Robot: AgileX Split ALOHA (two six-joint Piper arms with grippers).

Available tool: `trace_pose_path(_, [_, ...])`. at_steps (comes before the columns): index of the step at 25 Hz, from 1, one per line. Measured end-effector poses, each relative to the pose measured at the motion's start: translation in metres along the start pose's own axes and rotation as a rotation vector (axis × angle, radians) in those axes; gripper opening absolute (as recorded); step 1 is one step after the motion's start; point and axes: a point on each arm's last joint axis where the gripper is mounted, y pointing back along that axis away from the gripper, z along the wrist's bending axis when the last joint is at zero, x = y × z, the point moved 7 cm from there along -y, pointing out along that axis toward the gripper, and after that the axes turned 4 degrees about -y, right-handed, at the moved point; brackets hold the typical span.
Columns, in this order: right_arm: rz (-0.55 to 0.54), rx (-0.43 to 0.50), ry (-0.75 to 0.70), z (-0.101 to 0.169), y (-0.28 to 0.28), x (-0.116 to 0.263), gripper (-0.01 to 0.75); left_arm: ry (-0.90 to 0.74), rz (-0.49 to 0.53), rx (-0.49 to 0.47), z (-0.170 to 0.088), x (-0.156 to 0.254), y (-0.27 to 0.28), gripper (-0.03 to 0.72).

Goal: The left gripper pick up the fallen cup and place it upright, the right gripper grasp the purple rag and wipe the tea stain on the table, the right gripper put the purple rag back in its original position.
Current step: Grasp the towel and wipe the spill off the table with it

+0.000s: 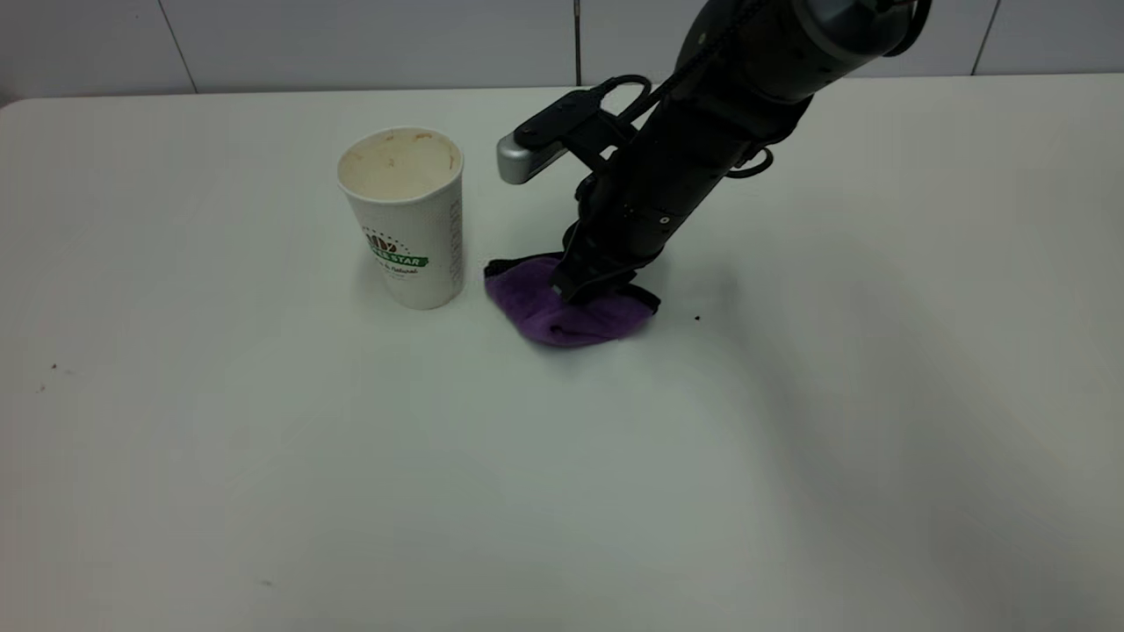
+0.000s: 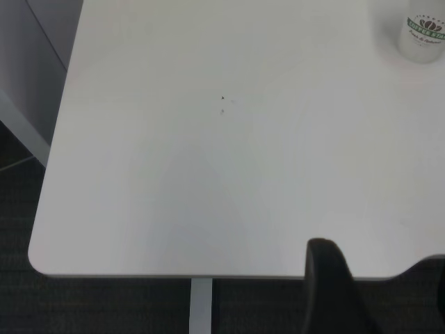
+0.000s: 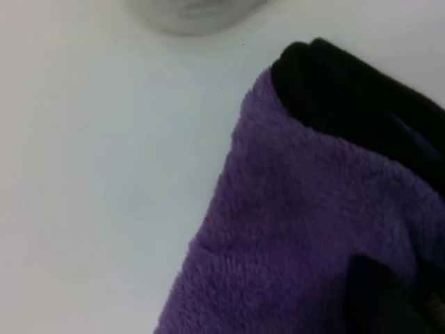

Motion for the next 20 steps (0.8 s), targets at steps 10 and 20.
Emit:
trace_pose_path(10, [0.118, 0.015, -0.280, -0.097, 0.035, 0.056, 0.054, 0.000, 0.000, 0.000, 0.000, 0.000, 0.000, 0.414])
trace_pose_path(20, [0.257, -0.075, -0.437, -0.134, 0.068, 0.109, 0.058, 0.000, 0.000, 0.000, 0.000, 0.000, 0.000, 0.414])
